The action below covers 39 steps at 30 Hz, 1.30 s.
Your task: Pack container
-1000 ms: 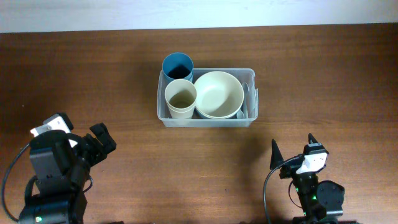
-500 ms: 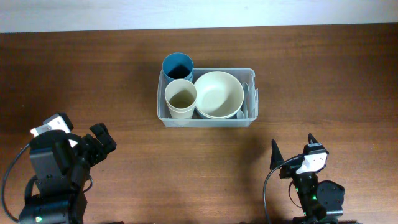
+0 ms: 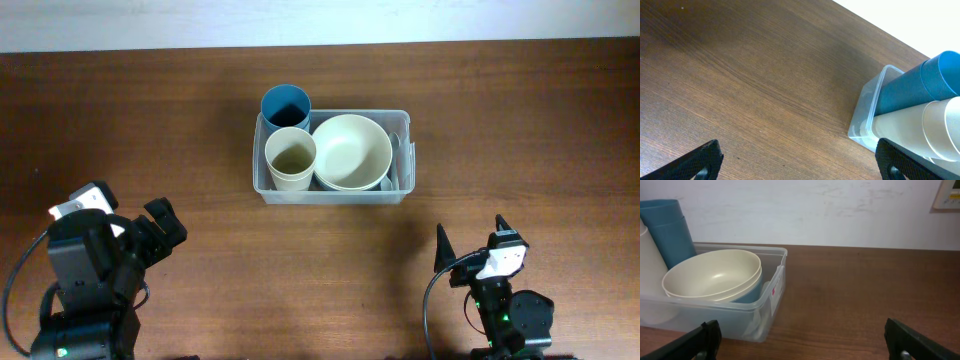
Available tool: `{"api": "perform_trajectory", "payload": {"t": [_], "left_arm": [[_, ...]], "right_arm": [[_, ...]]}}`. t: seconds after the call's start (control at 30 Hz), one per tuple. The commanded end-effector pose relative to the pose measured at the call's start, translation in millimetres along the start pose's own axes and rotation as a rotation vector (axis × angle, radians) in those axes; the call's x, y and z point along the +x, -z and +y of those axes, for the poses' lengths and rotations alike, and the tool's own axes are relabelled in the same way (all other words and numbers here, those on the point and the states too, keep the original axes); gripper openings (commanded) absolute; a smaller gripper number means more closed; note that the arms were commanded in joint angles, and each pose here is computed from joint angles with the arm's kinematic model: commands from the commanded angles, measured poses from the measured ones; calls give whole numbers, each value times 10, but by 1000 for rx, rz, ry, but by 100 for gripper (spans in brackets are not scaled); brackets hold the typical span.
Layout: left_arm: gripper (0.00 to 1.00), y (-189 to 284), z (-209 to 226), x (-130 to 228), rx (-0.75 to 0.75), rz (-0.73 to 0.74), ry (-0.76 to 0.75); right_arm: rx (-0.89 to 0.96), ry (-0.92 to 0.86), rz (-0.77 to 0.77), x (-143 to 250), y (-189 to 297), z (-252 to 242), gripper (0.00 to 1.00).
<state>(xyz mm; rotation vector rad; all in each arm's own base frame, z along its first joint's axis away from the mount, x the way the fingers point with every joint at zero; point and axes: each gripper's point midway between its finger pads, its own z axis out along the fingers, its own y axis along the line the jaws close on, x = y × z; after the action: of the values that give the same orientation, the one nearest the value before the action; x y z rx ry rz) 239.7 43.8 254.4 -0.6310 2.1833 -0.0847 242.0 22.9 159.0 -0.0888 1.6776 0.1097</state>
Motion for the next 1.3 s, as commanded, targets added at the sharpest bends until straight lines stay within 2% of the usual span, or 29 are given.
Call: {"api": "perform_trajectory", "payload": {"t": [0.0, 0.17, 0.4, 0.5, 0.77, 0.87, 1.13, 1.27], "left_arm": [[100, -17, -4, 70, 15, 13, 10], [100, -72, -62, 170, 105, -83, -83], [100, 1, -554, 232, 460, -486, -429], [100, -7, -657, 305, 545, -581, -464], [99, -117, -807, 558, 654, -676, -504], [99, -145, -799, 596, 649, -687, -496], [100, -329, -450, 599, 466, -668, -330], [100, -341, -331, 581, 405, -676, -301]], "right_arm": [[8, 6, -4, 19, -3, -12, 99], [8, 6, -4, 19, -3, -12, 99], [8, 5, -4, 19, -3, -12, 99], [8, 6, -4, 19, -3, -12, 99], [8, 6, -4, 19, -3, -12, 99], [8, 5, -4, 19, -3, -12, 99], [8, 5, -4, 19, -3, -12, 99], [8, 5, -4, 19, -3, -12, 99]]}}
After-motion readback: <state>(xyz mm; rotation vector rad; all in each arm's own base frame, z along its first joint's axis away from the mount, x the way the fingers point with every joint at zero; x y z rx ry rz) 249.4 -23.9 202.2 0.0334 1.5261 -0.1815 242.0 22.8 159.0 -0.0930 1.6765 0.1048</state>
